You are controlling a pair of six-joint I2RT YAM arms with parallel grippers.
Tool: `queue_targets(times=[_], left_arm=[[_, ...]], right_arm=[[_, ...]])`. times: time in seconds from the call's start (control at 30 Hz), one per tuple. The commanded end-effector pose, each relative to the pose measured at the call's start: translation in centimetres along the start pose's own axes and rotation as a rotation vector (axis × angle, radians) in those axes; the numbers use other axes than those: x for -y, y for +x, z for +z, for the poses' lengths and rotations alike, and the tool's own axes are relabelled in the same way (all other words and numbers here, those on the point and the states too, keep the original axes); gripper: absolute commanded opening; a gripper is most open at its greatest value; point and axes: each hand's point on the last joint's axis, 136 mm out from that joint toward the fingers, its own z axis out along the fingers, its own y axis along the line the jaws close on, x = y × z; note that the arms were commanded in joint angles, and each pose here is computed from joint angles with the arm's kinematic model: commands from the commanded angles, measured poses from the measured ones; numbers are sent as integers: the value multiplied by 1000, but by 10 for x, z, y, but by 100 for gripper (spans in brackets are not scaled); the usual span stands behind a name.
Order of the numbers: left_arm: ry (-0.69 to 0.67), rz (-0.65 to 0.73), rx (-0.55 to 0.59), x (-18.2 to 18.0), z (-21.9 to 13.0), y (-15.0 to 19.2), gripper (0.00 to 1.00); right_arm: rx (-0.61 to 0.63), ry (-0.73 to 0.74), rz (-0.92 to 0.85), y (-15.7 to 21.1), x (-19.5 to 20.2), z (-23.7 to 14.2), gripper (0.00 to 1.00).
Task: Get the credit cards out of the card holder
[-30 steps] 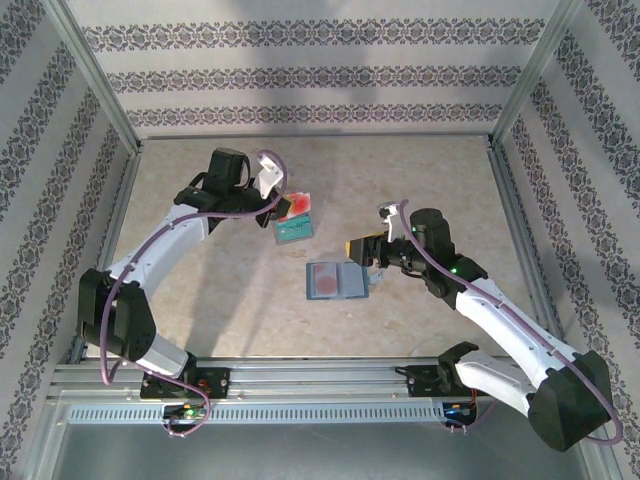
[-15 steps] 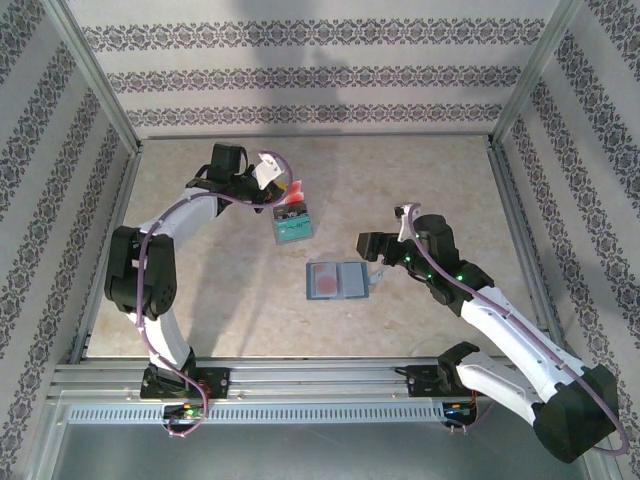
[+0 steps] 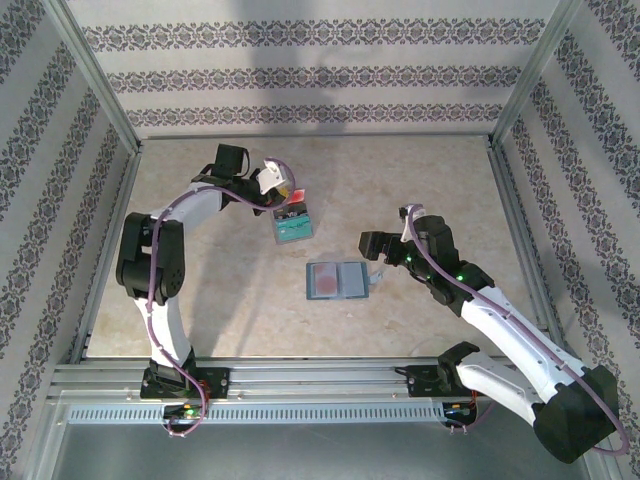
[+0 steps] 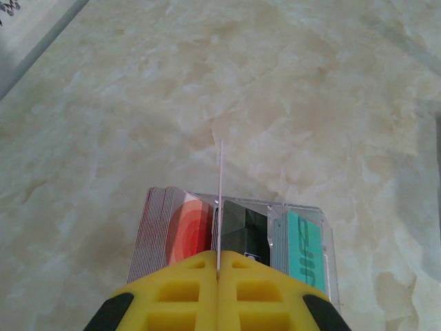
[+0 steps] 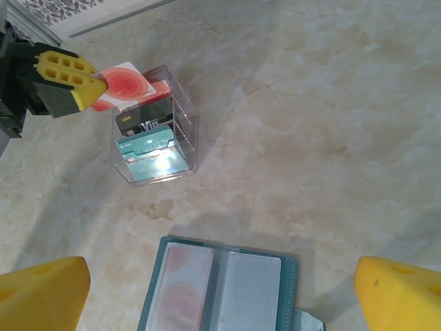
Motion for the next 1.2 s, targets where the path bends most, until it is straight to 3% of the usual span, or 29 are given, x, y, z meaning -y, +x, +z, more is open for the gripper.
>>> queue_targets(times=[0.0, 0.6, 1.03, 1.1, 1.17], left_arm=[[5, 16, 20, -10, -3, 1, 0], [-18, -9, 72, -28, 3, 1, 0], [-12, -35, 16, -28, 15, 25, 0], [-13, -34, 17, -28, 14, 24, 8], [-14, -31, 18, -28, 13, 23, 9]], right_arm=[[23, 4, 1, -8, -4, -3, 98], [7, -14, 7, -4, -7, -1, 98], [9, -39, 8, -7, -14, -3, 98], [5, -42, 3, -7, -15, -3, 98], [1, -42, 0, -6, -16, -2, 98]])
